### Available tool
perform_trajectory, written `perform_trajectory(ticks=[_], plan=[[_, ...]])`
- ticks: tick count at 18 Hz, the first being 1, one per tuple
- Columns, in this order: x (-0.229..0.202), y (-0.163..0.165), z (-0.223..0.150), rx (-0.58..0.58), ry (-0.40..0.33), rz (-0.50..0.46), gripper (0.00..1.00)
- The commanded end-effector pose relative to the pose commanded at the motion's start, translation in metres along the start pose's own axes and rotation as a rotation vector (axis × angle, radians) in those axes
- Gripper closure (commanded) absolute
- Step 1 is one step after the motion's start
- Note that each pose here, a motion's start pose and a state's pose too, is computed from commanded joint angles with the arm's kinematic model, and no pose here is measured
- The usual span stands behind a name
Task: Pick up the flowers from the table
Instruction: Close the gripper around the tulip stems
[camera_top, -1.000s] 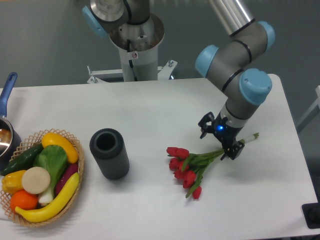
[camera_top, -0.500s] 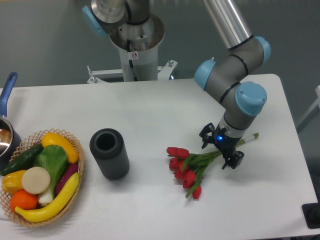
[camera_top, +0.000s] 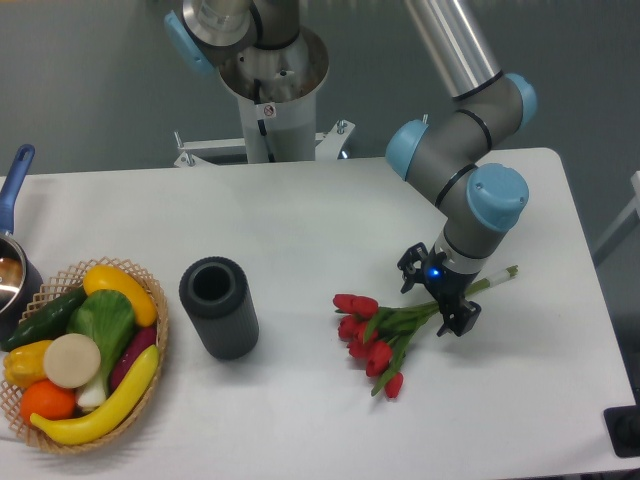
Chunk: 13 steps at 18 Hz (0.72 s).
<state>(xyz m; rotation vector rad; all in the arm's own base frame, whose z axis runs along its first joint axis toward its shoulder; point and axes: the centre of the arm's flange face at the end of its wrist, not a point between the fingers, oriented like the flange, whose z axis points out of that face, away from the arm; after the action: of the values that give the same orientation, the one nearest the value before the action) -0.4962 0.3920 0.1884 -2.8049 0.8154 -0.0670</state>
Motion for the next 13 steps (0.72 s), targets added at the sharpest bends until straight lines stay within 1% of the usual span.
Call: perform_trajectory(ticks=[3,4,6,8,11,13], plan=[[-0.0005,0.0002,0.0014,0.001,-0.002,0.0,0.0],[-0.0006,0.001,0.0003,0.001,-0.004,0.001,0.04],[-0.0011,0.0007,-0.0013,0.001,-0.007,-0.009,0.24],[-0.0024,0.0005,-0.0028,0.0,-0.008,-0.014,0.37],[-0.0033,-0.0011,-0.0018,0.001,-0.007,-0.026,0.41],[-0.0034,-0.002,-0.0017,0.0,-0.008,-0.035,0.46]])
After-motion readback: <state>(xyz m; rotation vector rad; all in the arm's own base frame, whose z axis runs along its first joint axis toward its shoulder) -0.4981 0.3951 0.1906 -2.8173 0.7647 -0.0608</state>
